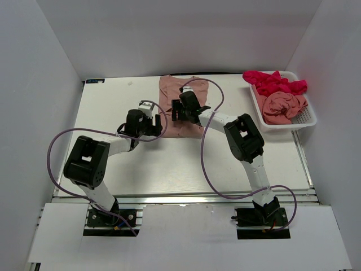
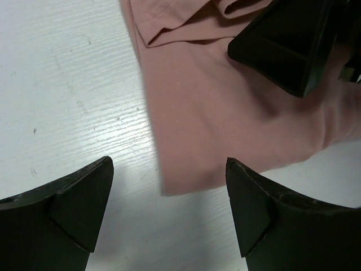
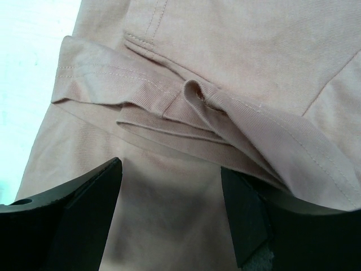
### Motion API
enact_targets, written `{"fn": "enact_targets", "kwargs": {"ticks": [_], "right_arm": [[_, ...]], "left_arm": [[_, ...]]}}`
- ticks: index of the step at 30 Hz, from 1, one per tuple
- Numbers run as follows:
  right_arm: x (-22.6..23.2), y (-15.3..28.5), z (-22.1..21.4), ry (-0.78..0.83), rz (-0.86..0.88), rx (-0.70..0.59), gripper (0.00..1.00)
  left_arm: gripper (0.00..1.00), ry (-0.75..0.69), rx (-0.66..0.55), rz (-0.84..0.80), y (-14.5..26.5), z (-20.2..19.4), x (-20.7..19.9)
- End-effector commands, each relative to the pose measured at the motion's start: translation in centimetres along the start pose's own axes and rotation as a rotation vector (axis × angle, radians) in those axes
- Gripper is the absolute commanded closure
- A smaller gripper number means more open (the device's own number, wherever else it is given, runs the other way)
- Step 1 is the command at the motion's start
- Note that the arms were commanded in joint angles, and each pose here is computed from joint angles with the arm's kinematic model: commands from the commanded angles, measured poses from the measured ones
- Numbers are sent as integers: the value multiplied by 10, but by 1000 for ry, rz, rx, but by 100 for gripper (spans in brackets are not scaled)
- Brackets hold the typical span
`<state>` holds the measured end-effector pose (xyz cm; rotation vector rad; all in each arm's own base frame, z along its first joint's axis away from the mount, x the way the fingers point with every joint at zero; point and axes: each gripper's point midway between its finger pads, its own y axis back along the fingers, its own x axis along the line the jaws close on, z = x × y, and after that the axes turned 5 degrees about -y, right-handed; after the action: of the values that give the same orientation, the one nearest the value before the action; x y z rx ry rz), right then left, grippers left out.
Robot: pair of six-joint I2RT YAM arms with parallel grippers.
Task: Fold and stack the t-shirts
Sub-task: Fold the folded rectangular tshirt in 1/3 of the way
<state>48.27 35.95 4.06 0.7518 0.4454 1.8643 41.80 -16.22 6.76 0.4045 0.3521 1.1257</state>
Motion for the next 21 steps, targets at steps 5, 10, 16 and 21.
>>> {"fn": "enact_targets", "kwargs": {"ticks": [5, 10, 16, 21], "right_arm": [[17, 4, 25, -25, 57, -49, 25], [22, 10, 37, -28, 68, -70, 25], [26, 21, 46, -23, 80, -85, 25], [28, 33, 57, -7, 87, -113, 25]], "left_arm": [[11, -22, 5, 25, -1, -12, -1], [11, -36, 6, 47, 0, -17, -1], [11, -94, 50, 131, -11, -39, 4], [11, -103, 125, 160, -22, -59, 6]]}}
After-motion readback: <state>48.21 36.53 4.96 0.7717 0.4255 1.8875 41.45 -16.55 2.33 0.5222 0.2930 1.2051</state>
